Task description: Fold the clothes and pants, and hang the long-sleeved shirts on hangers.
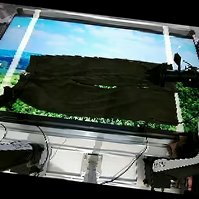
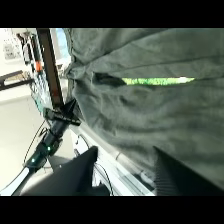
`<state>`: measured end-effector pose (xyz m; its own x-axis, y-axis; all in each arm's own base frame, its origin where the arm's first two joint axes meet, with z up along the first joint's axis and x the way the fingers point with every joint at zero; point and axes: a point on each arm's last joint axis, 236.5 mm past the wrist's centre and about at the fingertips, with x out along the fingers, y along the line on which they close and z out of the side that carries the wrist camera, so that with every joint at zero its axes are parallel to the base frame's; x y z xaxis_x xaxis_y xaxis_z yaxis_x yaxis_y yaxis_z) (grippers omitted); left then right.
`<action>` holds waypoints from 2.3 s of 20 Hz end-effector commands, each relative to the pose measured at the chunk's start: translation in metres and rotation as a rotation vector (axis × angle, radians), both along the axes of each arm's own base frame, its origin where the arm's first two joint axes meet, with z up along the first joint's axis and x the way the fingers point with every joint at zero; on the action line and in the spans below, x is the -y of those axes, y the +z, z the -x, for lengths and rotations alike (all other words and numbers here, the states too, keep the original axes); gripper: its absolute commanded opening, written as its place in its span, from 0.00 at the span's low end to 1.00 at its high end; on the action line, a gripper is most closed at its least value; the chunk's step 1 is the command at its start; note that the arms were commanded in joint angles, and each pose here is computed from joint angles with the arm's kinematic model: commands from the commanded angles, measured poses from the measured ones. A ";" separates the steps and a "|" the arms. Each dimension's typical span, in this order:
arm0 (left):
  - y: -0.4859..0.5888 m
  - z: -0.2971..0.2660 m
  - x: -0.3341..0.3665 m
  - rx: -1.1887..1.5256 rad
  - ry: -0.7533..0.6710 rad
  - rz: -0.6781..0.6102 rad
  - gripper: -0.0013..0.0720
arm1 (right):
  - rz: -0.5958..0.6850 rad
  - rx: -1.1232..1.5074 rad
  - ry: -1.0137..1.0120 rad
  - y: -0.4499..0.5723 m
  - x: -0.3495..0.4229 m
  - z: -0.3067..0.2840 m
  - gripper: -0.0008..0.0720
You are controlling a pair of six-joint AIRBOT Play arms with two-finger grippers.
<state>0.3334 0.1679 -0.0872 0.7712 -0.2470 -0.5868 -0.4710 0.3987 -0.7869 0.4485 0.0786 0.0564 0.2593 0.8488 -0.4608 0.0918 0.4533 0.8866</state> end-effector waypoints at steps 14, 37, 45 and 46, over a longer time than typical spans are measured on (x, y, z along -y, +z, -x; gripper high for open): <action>0.027 0.015 0.027 -0.011 -0.140 -0.034 0.08 | 0.286 -0.082 -0.289 -0.075 0.098 0.080 0.04; 0.027 0.016 0.029 -0.010 -0.152 -0.035 0.09 | 0.242 -0.435 -1.038 -0.148 0.214 0.230 0.49; 0.027 0.016 0.029 -0.010 -0.152 -0.035 0.09 | 0.183 -0.461 -1.083 -0.165 0.218 0.215 0.49; 0.027 0.016 0.029 -0.010 -0.152 -0.035 0.09 | 0.182 -0.459 -1.088 -0.167 0.218 0.212 0.49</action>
